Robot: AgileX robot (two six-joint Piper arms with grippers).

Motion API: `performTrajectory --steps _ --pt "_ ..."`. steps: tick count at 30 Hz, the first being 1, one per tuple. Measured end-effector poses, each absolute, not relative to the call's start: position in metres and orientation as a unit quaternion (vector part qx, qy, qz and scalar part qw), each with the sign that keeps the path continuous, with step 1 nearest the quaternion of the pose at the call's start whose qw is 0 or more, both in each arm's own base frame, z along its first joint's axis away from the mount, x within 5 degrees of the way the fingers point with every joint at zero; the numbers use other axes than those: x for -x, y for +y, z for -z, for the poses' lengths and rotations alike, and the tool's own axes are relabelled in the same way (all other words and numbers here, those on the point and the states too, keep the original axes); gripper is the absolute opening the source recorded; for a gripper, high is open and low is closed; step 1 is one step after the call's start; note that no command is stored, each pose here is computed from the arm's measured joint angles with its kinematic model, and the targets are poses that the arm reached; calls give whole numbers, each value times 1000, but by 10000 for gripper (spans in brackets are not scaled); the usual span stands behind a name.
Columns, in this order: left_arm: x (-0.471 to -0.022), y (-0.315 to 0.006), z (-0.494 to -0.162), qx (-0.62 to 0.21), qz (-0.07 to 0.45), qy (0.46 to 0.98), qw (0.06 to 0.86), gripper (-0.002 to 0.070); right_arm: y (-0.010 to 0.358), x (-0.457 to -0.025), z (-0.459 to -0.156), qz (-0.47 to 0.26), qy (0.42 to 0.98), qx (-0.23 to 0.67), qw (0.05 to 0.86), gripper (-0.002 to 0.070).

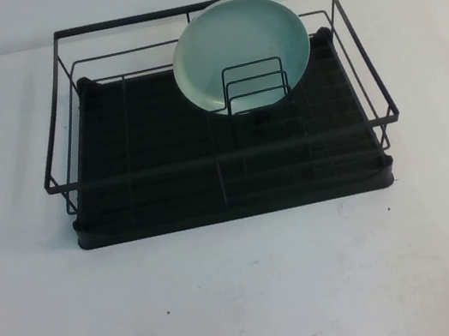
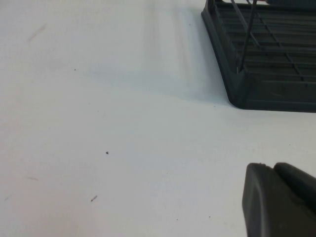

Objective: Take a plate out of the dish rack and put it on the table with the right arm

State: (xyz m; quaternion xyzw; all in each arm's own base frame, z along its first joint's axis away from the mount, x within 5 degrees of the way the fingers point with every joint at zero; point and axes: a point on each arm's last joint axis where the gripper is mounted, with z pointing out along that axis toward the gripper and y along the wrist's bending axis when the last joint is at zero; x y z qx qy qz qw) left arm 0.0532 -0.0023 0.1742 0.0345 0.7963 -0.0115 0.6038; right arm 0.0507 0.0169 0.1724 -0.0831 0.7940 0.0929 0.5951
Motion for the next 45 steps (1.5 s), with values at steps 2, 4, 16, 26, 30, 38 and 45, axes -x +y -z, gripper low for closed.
performTrajectory --steps 2,4,16,26,30,38,45 --pt "-53 -2 -174 -35 11 796 604 -4 17 -51 -172 -93 794 83 595 -18" --pt "-53 -2 -174 -35 11 796 604 -4 17 -51 -172 -93 794 83 595 -18" --pt "-53 -2 -174 -35 11 796 604 -4 17 -51 -172 -93 794 83 595 -18" --pt "-53 -2 -174 -35 11 796 604 -4 18 -51 -174 -115 791 67 597 -18" --pt "-53 -2 -174 -35 11 796 604 -4 19 -51 -177 -143 781 43 607 -18" --pt "-53 -2 -174 -35 11 796 604 -4 21 -52 -185 -213 752 -24 623 -18" --pt "-53 -2 -174 -35 11 796 604 -4 17 -54 -196 -278 702 -114 646 -18"
